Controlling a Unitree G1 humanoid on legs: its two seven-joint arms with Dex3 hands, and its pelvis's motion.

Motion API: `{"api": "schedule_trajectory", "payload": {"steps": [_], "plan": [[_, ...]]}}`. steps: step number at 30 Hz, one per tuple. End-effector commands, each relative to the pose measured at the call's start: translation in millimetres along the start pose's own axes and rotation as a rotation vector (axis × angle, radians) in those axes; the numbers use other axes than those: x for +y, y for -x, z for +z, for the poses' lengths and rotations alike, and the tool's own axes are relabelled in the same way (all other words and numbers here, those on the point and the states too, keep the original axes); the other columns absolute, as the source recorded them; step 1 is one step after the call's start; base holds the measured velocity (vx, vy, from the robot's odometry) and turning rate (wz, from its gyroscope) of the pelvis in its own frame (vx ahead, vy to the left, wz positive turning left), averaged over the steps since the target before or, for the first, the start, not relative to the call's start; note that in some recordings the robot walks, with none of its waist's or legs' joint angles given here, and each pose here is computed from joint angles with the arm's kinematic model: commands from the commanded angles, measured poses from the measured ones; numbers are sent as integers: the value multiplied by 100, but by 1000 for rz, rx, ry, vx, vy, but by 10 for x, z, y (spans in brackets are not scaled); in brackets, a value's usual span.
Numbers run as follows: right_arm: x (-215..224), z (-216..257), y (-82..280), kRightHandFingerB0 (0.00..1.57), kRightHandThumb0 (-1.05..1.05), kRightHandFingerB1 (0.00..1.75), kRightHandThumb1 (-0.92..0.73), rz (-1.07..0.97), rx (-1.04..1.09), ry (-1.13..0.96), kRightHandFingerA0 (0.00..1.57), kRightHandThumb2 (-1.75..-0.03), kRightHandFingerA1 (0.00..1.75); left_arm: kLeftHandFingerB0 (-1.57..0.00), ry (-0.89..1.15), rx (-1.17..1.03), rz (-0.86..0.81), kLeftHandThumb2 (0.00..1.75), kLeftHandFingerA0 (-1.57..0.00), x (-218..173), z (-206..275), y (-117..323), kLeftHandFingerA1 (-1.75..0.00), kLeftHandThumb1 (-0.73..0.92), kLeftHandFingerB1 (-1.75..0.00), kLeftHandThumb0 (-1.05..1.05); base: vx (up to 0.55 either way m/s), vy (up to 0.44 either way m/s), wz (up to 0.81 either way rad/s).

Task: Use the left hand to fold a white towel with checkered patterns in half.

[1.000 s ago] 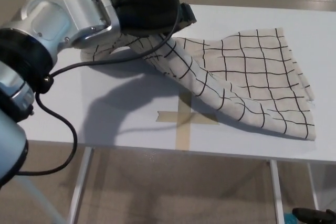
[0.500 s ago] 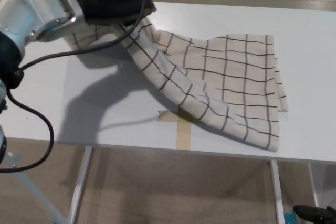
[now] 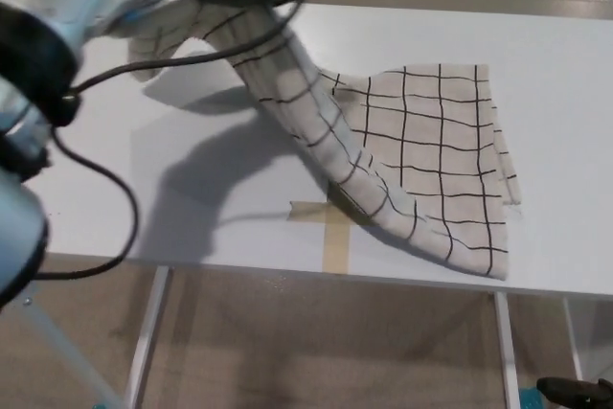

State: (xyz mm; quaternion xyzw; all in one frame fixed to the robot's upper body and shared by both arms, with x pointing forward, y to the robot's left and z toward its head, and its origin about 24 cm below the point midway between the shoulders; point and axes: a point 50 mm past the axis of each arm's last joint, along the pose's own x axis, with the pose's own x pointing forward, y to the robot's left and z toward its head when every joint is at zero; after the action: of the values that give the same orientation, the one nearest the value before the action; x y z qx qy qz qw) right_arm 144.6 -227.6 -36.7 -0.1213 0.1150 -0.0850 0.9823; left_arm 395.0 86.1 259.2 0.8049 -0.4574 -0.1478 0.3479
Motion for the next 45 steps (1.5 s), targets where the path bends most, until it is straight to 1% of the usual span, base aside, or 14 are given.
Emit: {"api": "schedule_trajectory", "payload": {"steps": [1,8,9,12,13,15,30,31,32,33,34,36,37,45], "plan": [[-18,6,11,83,-47,55,-53,-23,-3,-8,81,-57,67,-72,-23,-123,109,57,-91,388,211,-406,-175,55,-170,-34,0,0,0],[-66,34,-3,83,-49,54,-54,-27,-4,1,84,-57,68,-81,-18,-291,157,60,-89,494,684,-689,-175,49,-161,-57,0,0,0],[-69,46,-5,84,-49,55,-54,-24,-2,-1,85,-57,68,-84,7,-340,170,72,-121,492,826,-729,-160,39,-136,-64,0,0,0],[-70,60,-11,83,-48,54,-54,-21,-1,-2,85,-57,68,-84,22,-375,182,71,-122,482,936,-755,-160,39,-137,-63,0,0,0],[-68,68,-14,83,-48,54,-54,-19,-1,-9,86,-57,69,-76,35,-396,179,56,-93,465,1015,-768,-175,50,-170,-39,0,0,0],[-71,99,-29,84,-48,54,-54,-21,-6,-22,87,-57,68,-75,82,-451,153,56,-94,404,1248,-796,-175,53,-173,-38,0,0,0],[-53,210,-138,85,-49,55,-54,-23,-62,-15,95,-57,73,-73,328,-465,-19,58,-92,-139,1777,-548,-175,56,-170,-41,0,0,0],[-55,216,-146,85,-49,56,-54,-22,-64,-10,94,-56,73,-82,364,-437,-101,61,-84,-175,1775,-559,-161,56,-110,-48,0,0,0],[-55,216,-146,85,-49,56,-54,-22,-64,-10,94,-56,73,-82,364,-437,-101,61,-84,-175,1775,-559,-161,56,-110,-48,0,0,0],[-60,221,-154,86,-49,55,-53,-20,-72,-5,93,-57,73,-13,427,-363,-314,85,-5,-255,1772,-597,-29,49,-41,-77,0,0,0],[-67,223,-161,86,-50,55,-53,-19,-77,-3,93,-57,73,-5,476,-305,-444,90,0,-300,1769,-616,0,55,-14,-90,0,0,0],[-72,228,-174,86,-49,54,-54,-17,-89,-7,92,-57,72,0,565,-232,-599,92,0,-343,1755,-629,0,53,-9,-92,0,0,0],[-75,234,-187,85,-49,54,-54,-17,-95,-8,90,-57,71,0,611,-205,-645,59,0,-357,1716,-623,0,61,-9,-98,0,0,0],[-63,232,-202,86,-46,53,-54,-15,-106,-26,87,-57,68,0,659,-178,-715,69,0,-385,1667,-585,0,56,-14,-105,0,0,0]]}}
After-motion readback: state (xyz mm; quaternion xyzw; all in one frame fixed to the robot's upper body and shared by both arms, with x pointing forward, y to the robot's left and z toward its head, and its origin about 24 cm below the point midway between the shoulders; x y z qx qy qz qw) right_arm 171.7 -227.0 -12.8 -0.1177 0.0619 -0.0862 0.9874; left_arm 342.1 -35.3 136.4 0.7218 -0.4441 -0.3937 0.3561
